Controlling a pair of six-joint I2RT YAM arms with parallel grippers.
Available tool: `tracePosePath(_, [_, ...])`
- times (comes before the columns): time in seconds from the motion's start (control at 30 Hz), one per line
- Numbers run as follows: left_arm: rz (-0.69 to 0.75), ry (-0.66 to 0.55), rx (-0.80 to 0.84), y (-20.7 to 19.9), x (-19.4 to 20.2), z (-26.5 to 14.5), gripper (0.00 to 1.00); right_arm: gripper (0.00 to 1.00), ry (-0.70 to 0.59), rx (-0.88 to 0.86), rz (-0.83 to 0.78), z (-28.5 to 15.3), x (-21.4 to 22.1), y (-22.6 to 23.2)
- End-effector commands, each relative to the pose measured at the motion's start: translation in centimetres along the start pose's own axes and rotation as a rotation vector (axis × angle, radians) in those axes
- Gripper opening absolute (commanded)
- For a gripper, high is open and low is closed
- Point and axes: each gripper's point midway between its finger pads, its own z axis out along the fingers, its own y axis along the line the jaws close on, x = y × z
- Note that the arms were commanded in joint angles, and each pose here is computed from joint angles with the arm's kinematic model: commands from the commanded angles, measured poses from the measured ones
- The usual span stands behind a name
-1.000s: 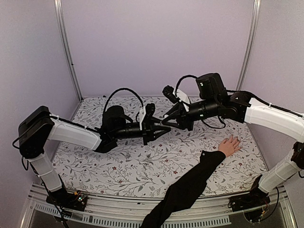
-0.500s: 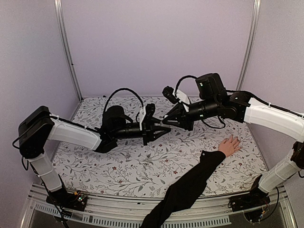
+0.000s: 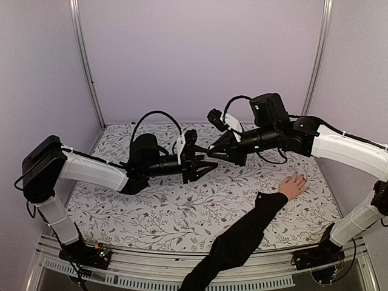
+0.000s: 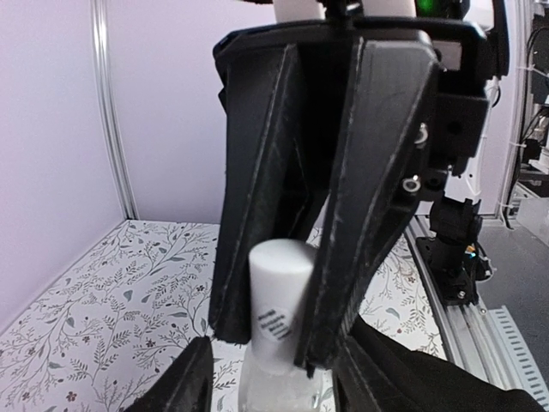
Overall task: Paint the nails
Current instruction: Screw the nail polish bottle, then place the nail polish bottle at the center of the board.
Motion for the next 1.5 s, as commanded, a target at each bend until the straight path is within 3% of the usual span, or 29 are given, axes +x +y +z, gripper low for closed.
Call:
tracePosePath(0.0, [0.023, -0.024, -0.034, 0.6, -1.4, -0.7, 0.54, 0.00, -0.051, 0.032, -0.005, -0.8, -1.5, -0.4])
tracePosePath(0.1, [0.022, -0.021, -0.049, 0.7, -1.4, -1.0, 0.64, 0.00, -0.051, 0.046, -0.004, -0.9, -1.4, -0.8])
tracePosePath(0.13, [0.020, -0.018, -0.057, 0.8, -1.4, -1.2, 0.79, 0.00, -0.051, 0.051, -0.002, -0.9, -1.3, -0.9])
tracePosePath(0.2, [0.020, -0.016, -0.074, 1.0, -1.5, -1.5, 0.95, 0.00, -0.056, 0.069, 0.007, -1.1, -1.2, -1.5])
tracePosePath(0.23, [0.020, -0.016, -0.082, 1.2, -1.6, -1.7, 0.99, 0.00, -0.061, 0.078, 0.016, -1.2, -1.1, -1.9])
tracePosePath(0.63, [-0.028, 0.018, -0.236, 4.0, -1.2, -4.7, 1.00, 0.00, -0.152, 0.271, 0.137, -1.2, -0.7, -9.4])
tracePosePath(1.03, [-0.079, 0.051, -0.468, 8.2, -0.9, -8.2, 1.00, 0.00, -0.124, 0.349, 0.181, 4.3, 4.7, -13.1])
tracePosePath(1.47, [-0.099, 0.063, -0.551, 10.1, -0.6, -9.3, 1.00, 0.00, -0.047, 0.393, 0.183, 10.1, 10.9, -15.3])
